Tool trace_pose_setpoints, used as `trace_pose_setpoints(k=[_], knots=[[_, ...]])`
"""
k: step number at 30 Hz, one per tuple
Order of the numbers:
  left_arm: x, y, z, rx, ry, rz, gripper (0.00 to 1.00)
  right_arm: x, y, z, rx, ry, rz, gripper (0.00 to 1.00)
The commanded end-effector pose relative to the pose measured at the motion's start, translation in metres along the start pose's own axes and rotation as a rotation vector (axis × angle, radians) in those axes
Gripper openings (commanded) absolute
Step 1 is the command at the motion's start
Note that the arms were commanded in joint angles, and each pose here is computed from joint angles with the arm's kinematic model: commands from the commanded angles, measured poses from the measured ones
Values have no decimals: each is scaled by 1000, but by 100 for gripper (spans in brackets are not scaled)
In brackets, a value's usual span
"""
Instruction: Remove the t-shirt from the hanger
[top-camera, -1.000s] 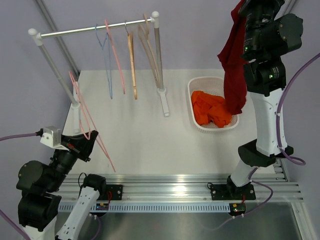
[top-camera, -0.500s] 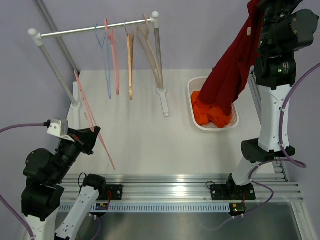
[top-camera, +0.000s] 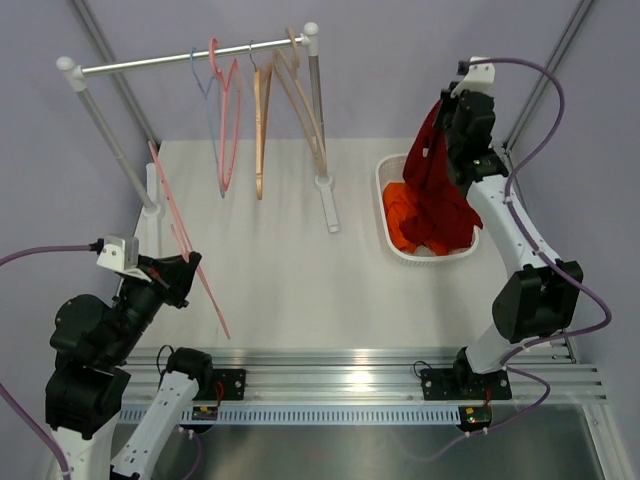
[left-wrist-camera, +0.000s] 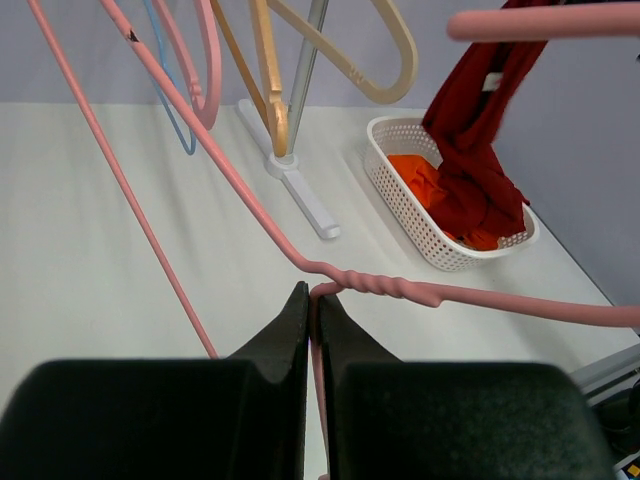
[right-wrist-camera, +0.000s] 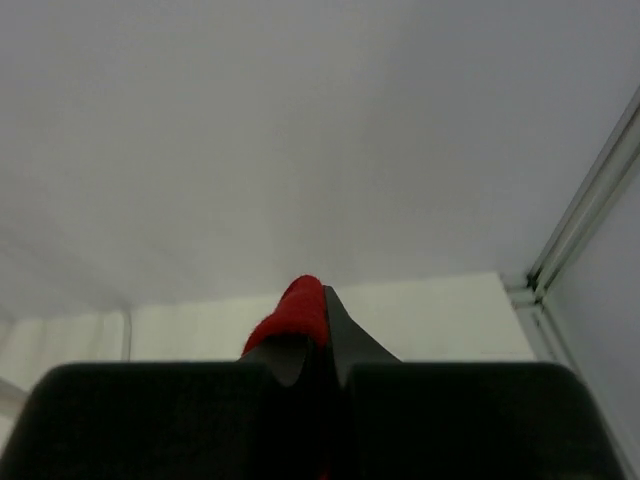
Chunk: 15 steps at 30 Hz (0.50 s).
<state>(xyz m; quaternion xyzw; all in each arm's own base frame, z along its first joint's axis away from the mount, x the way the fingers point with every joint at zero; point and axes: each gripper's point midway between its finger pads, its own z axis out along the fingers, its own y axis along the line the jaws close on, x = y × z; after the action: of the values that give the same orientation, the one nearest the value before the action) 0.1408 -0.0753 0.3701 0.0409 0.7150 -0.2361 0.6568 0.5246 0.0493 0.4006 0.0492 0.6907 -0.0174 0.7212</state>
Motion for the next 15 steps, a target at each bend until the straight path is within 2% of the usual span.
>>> trace_pose_setpoints(k=[1,2,4,5,7,8,10,13,15], knots=[[-5,2,8,-6,-8,18,0,-17,6,-20,-44,-100,186,0],[-5,0,8,3,-6,17,0,19,8,-21,-46,-34,200,0],[-6,0,9,4,-4,15,0,50,5,-27,-23,11,275,0],[-7,0,10,2,-3,18,0,87,1,-33,0,64,288,0],[-6,3,13,-8,7,20,0,111,-10,-46,61,90,347,0],[-3,4,18,-10,24,21,0,142,-16,-57,86,122,355,0],[0,5,22,-16,40,19,0,161,-23,-70,118,139,388,0],[0,5,26,-16,52,11,0,208,-23,-82,131,242,390,1],[-2,6,26,-24,45,5,0,217,-22,-87,132,289,394,6]])
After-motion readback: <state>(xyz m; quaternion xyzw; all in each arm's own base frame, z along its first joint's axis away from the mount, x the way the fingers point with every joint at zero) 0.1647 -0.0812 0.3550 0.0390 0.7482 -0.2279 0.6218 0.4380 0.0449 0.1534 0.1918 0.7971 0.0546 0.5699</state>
